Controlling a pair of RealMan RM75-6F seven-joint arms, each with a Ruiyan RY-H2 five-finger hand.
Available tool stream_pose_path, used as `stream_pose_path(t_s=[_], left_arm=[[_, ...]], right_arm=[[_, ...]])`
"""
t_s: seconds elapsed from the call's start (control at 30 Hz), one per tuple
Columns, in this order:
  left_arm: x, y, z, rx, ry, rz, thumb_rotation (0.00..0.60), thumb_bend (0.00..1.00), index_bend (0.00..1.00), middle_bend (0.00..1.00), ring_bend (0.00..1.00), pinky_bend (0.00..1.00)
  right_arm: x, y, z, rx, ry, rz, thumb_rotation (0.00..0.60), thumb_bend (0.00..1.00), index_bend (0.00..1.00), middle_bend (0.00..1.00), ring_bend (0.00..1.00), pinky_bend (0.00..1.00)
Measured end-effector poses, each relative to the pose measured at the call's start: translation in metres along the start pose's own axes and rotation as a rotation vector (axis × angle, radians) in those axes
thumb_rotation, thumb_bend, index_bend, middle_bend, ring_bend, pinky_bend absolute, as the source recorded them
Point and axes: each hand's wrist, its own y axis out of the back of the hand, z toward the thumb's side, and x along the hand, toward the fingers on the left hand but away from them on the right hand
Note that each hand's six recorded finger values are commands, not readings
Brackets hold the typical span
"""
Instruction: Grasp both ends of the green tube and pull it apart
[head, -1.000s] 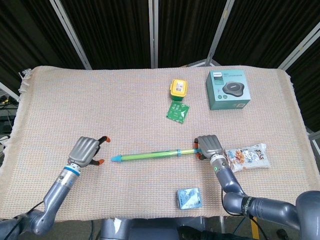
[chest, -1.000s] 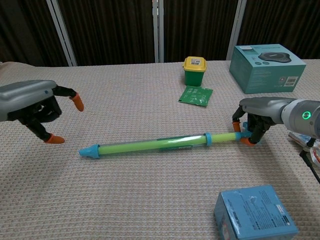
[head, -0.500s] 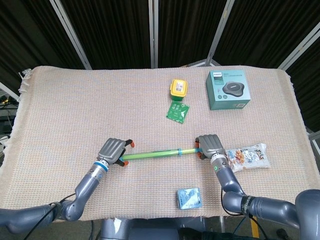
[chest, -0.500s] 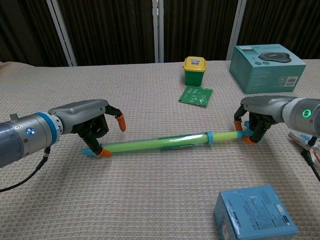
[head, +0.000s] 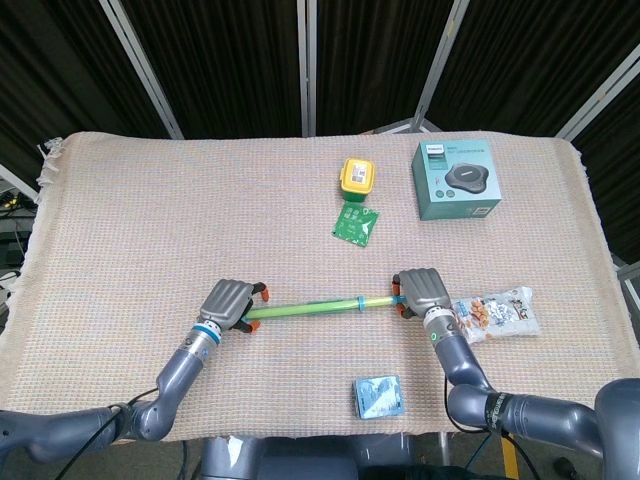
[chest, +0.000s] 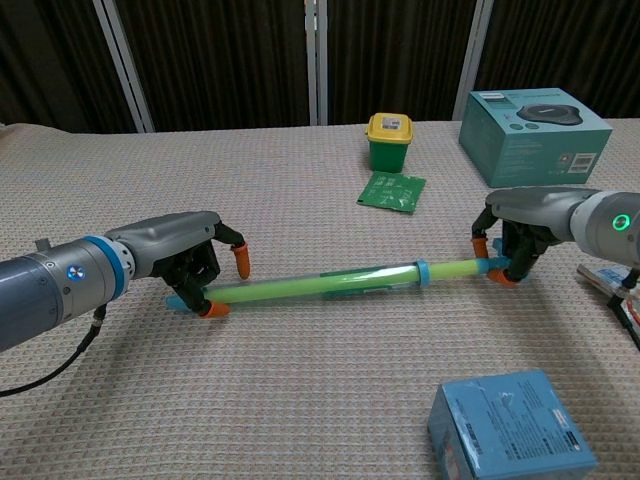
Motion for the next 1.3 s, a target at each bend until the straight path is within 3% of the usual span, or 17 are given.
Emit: stream_pose_path(t_s=[0.2, 0.47, 0.73, 0.97, 1.3], left_arm=[[0.002, -0.002, 0.000, 0.001, 0.007, -0.012, 0.600, 0.40, 0.61, 0.89, 0.83, 1.00], [0.002, 0.008, -0.006, 0.012, 0.026, 0.016, 0.600, 0.42, 0.72, 0.89, 0.83, 1.00], [-0.003, 0.022, -0.024, 0.033, 0.061, 0.040, 0.600, 0.42, 0.76, 0.89, 0.83, 1.00], [-0.014, 0.038, -0.061, 0.057, 0.129, 0.058, 0.600, 0.45, 0.77, 0.89, 0.83, 1.00], [-0.024, 0.043, -0.101, 0.074, 0.199, 0.057, 0.600, 0.45, 0.79, 0.89, 0.83, 1.00]], right_arm=[[0.000, 0.002, -0.001, -0.006, 0.003, -0.004, 0.600, 0.45, 0.68, 1.00, 1.00, 1.00], [0.003, 0.012, -0.005, -0.020, 0.008, -0.027, 0.600, 0.47, 0.68, 1.00, 1.00, 1.00], [0.008, 0.026, -0.017, -0.014, 0.002, -0.070, 0.600, 0.48, 0.68, 1.00, 1.00, 1.00], [0.015, 0.045, -0.044, -0.017, -0.040, -0.119, 0.600, 0.48, 0.68, 1.00, 1.00, 1.00], [0.026, 0.064, -0.076, -0.024, -0.093, -0.163, 0.600, 0.48, 0.69, 1.00, 1.00, 1.00]])
